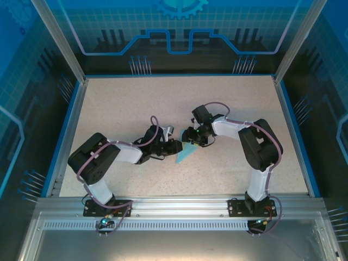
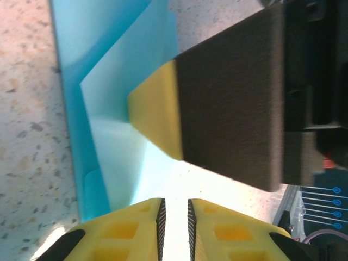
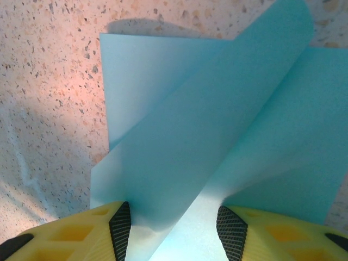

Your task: Fold a paper plane with a square sheet of paper (pick it up from the middle)

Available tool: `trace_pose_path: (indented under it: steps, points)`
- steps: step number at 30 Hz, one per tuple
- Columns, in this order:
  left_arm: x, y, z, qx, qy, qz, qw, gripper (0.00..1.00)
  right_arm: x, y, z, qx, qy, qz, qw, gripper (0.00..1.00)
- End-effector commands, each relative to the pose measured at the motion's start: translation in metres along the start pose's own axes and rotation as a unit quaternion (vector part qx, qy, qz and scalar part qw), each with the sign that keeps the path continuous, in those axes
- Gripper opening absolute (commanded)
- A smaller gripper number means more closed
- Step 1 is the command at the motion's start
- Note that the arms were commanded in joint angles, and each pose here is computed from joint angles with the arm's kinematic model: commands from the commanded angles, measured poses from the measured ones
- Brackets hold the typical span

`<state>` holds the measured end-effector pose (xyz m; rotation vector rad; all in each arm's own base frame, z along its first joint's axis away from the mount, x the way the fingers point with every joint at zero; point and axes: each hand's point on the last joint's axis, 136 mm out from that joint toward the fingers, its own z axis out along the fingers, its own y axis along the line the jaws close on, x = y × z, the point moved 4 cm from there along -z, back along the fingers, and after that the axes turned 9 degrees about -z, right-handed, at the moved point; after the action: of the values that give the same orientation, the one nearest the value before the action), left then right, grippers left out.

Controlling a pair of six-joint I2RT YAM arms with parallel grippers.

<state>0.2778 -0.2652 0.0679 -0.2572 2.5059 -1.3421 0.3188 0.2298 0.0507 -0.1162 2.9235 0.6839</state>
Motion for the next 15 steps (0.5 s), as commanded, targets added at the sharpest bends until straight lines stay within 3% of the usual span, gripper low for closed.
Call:
trace_pose_path:
  steps: [1,15]
  points:
    - [0.0007,0.0081,0.0065,-0.022,0.007,0.000,1.000,0.22,0.0372,-0.0507,0.0310,0.111,0.067,0.030,0.991,0.53]
    - [0.0038,0.0091,0.0133,-0.009,0.017,-0.012,1.000,0.24,0.0397,-0.0555,0.0321,0.126,0.072,0.034,0.989,0.50]
